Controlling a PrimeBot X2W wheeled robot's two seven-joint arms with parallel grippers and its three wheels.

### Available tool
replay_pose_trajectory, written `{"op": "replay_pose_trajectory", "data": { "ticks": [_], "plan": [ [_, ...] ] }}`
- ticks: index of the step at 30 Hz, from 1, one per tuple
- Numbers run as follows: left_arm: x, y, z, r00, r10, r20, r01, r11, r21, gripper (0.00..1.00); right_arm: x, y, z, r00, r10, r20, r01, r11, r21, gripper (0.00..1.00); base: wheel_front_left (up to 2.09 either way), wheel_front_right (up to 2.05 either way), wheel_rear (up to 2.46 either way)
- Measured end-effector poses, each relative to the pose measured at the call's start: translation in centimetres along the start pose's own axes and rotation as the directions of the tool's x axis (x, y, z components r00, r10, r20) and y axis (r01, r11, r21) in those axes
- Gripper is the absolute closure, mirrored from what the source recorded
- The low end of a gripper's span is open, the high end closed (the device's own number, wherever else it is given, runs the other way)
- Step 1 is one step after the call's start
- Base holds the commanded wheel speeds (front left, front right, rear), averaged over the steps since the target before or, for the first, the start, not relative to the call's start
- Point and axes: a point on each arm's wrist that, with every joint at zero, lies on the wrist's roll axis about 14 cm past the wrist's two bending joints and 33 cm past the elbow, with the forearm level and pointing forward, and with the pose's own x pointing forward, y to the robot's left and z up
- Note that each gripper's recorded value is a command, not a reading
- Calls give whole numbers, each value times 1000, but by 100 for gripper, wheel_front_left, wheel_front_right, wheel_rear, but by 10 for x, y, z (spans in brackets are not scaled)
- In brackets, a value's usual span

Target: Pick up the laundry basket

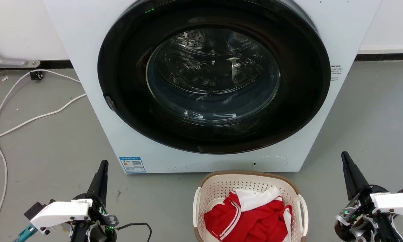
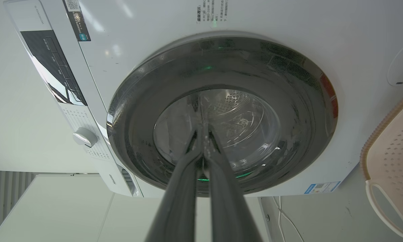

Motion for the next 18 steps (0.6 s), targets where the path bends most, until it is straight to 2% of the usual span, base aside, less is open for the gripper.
{"op": "replay_pose_trajectory", "data": {
  "ticks": [7, 8, 11, 18],
  "plan": [
    [0, 0, 0, 1000, 0, -2, 0, 1000, 0, 100, 0, 0, 0, 1000, 0, 1, 0, 1000, -2, 100, 0, 0, 0],
    [-1, 3, -1, 1000, 8, -2, -8, 1000, -2, 0, -1, -3, 0, 1000, -8, 1, 8, 1000, -1, 0, 0, 0, 0],
    [-6, 14, -2, 999, 40, -2, -40, 999, -7, 0, -6, -14, 0, 999, -40, 5, 40, 999, 1, 0, 0, 0, 0],
    [-3, 9, -9, 1000, 26, -2, -26, 1000, 0, 0, -5, -10, -4, 999, -30, 13, 30, 999, -23, 0, 0, 0, 0]
  ]
}}
